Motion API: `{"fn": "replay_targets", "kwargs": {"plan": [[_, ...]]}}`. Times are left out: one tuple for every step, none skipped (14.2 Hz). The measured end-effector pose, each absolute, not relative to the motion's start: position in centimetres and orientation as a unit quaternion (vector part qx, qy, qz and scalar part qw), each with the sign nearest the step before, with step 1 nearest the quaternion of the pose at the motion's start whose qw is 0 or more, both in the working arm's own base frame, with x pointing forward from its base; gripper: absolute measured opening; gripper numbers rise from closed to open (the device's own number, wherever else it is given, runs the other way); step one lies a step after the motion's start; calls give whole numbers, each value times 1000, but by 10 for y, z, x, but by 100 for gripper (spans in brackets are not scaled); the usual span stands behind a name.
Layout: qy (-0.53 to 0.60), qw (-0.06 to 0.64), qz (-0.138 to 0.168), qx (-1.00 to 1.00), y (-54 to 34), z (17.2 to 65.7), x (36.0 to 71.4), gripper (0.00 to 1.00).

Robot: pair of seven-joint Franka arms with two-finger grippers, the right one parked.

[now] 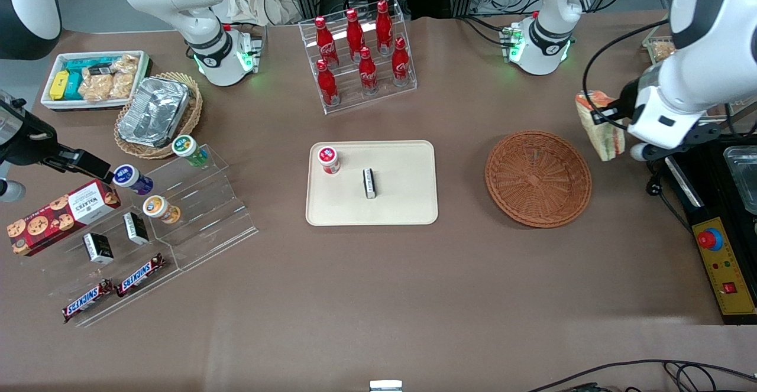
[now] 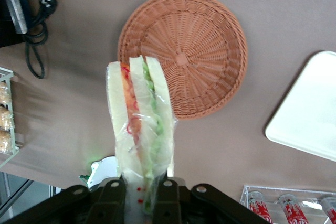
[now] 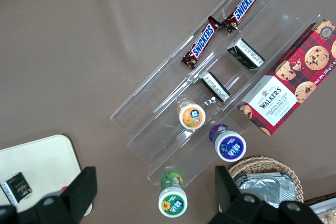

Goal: Place sandwich from basket to tray
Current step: 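Lift the sandwich up out of the basket with the left gripper, then carry the held sandwich over to the white tray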

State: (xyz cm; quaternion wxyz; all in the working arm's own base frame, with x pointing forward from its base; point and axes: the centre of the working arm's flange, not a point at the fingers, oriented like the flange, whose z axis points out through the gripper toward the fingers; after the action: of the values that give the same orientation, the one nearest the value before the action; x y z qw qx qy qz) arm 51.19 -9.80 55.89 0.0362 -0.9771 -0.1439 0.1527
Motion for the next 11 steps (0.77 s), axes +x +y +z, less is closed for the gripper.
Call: {"fn": "replay_targets", "kwargs": {"plan": [[-135, 34, 152, -979, -110, 561, 508, 19], [-126, 35, 151, -980, -124, 563, 504, 19], [-118, 37, 149, -981, -138, 564, 500, 19], [-109, 40, 146, -982, -155, 565, 495, 19], [-99, 43, 144, -984, -171, 566, 490, 19], [-85, 45, 140, -985, -188, 566, 485, 19], [-72, 45, 137, -987, -203, 565, 481, 19], [-60, 45, 134, -988, -216, 562, 478, 19], [-49, 45, 134, -989, -228, 555, 477, 19], [-37, 45, 135, -989, -242, 546, 478, 19], [-23, 43, 135, -990, -257, 533, 479, 19]]}}
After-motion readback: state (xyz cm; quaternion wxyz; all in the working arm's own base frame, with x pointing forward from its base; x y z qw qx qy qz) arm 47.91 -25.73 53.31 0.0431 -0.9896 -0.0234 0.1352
